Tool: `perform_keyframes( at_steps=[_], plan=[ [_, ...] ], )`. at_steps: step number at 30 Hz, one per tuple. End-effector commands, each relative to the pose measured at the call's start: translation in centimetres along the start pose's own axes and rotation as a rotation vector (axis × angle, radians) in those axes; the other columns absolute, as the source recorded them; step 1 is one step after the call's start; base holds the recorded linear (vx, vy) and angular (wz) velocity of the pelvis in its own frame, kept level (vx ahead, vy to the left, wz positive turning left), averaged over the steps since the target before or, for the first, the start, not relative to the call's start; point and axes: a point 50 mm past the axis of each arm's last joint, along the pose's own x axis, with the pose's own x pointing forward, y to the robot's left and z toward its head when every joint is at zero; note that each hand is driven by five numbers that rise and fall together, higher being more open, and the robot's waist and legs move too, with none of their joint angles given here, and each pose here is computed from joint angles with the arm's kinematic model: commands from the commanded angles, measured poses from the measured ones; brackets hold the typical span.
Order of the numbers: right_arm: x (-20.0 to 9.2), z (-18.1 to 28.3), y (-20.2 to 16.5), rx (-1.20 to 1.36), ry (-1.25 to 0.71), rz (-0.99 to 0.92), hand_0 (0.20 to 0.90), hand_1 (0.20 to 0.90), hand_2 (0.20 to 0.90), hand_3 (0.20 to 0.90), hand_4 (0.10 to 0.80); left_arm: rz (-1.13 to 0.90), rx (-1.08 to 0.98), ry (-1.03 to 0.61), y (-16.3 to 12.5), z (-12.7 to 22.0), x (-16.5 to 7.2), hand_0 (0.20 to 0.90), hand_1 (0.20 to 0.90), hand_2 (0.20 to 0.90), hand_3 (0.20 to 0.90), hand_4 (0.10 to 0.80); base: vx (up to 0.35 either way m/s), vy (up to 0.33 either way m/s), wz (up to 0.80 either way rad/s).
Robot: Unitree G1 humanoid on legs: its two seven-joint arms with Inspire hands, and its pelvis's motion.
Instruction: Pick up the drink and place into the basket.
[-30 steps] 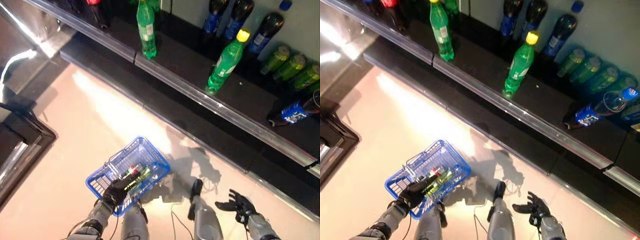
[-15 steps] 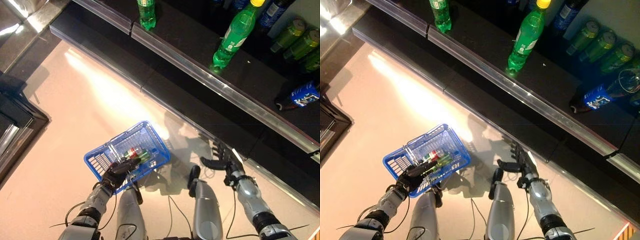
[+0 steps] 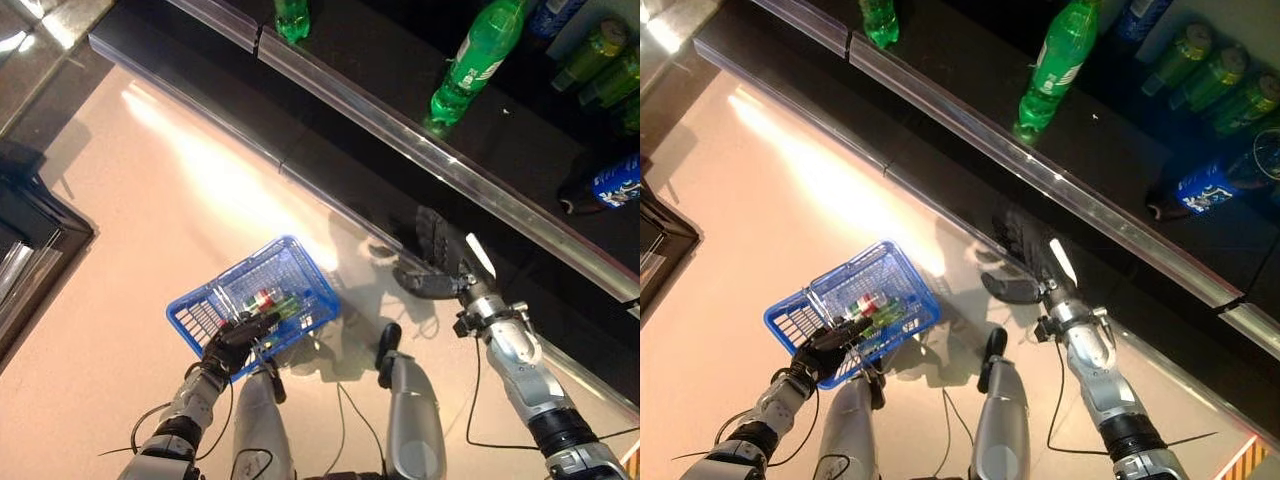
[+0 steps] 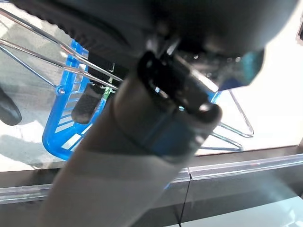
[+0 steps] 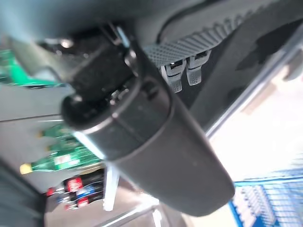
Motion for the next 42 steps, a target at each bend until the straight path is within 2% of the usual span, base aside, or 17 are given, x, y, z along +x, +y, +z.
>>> perform_keyframes(
  at_steps=[1, 9, 22, 30, 42],
  plan=[
    [0.8, 5.6, -2.0, -0.033, -0.306, -0.086, 0.900, 0.900, 0.900, 0.900, 0.800, -0.027, -0.051, -0.016, 2.0, -1.2, -1.9, 0.300, 0.300, 0.300, 0.200, 0.100, 0.000, 0.000, 0.00],
    [0.5, 9.7, -4.3, 0.009, -0.524, -0.217, 0.900, 0.900, 0.900, 0.900, 0.800, -0.024, -0.065, -0.016, 2.3, -1.4, -2.1, 0.300, 0.300, 0.300, 0.200, 0.100, 0.019, 0.011, 0.00],
    [0.9, 14.1, -6.8, 0.022, -0.744, -0.357, 0.900, 0.900, 0.900, 0.900, 0.800, -0.006, -0.121, -0.025, 2.4, -1.5, -2.1, 0.300, 0.300, 0.300, 0.200, 0.100, 0.002, 0.001, 0.00],
    [0.7, 15.4, -7.7, -0.007, -0.803, -0.422, 0.900, 0.900, 0.900, 0.900, 0.800, -0.019, -0.214, -0.015, 2.8, -2.0, -2.4, 0.300, 0.300, 0.300, 0.200, 0.100, 0.000, 0.000, 0.00],
    [1.4, 15.3, -9.3, 0.084, -0.798, -0.512, 0.900, 0.900, 0.900, 0.900, 0.800, -0.058, -0.226, -0.009, 2.2, -2.0, -2.2, 0.300, 0.300, 0.300, 0.200, 0.100, 0.000, 0.000, 0.00]
  ],
)
